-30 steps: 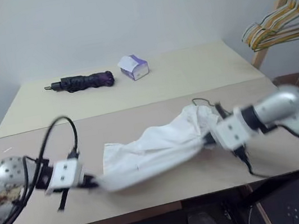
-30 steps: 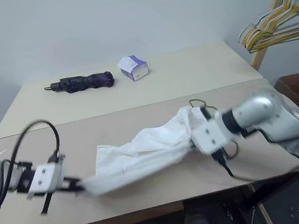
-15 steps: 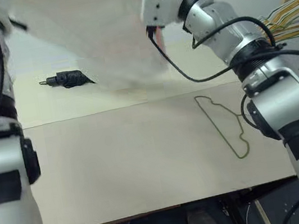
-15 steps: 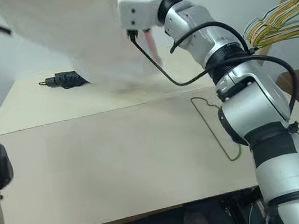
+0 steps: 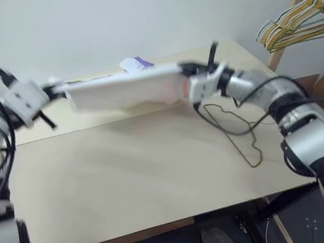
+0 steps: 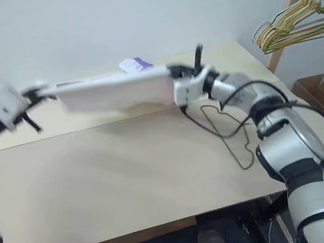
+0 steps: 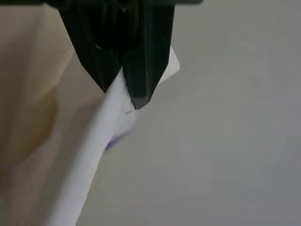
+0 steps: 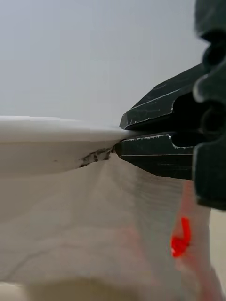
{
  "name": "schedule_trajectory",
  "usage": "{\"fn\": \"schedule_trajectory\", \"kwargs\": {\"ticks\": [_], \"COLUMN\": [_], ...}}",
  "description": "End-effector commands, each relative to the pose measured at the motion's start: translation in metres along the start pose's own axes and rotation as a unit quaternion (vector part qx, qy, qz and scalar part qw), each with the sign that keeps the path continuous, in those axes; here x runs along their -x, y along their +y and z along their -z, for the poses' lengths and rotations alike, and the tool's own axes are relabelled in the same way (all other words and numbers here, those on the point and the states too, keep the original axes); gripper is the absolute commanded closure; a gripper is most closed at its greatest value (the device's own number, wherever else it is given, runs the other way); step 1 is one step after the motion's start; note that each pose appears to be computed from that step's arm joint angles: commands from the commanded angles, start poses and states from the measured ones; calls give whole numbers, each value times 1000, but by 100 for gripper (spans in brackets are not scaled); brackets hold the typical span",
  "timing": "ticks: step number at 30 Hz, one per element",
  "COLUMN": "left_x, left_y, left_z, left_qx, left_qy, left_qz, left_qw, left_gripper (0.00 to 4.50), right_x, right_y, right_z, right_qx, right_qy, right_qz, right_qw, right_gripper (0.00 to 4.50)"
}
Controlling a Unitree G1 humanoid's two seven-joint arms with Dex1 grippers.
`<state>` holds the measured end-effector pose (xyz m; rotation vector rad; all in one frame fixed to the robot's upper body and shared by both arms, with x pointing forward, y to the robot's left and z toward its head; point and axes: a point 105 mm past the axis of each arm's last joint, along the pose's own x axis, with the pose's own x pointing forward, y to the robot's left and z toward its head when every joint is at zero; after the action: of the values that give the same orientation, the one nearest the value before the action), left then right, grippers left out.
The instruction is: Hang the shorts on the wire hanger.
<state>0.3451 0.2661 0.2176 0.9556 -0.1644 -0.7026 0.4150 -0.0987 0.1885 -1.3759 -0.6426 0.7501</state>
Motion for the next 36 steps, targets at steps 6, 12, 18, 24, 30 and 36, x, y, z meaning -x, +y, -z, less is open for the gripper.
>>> {"fn": "schedule_trajectory", "kwargs": {"ticks": [6,12,18,24,30,36], "left_x": [53,80,85,96,110,102], "left_y": [-94,-158,-189,-202,-204,-173], "left_z": [-8,-22,-44,-46,-38,-50], "left_qx": [64,116,151,161,155,190], "left_qy": [62,79,46,60,83,49], "left_qz": [185,339,394,410,438,417], "left_qw": [979,930,906,896,882,888], "left_gripper": [447,447,447,447,403,238], "right_x": [50,77,95,116,126,134], "right_y": [59,86,97,108,116,105], "right_z": [-13,-19,-31,-67,-89,-91], "right_qx": [-12,8,-6,-44,-87,-138], "right_qy": [-52,-56,-58,-79,-70,-49], "right_qz": [-107,-161,-181,-212,-222,-245], "right_qw": [993,985,982,973,969,958], "right_gripper": [450,450,450,450,385,201]}}
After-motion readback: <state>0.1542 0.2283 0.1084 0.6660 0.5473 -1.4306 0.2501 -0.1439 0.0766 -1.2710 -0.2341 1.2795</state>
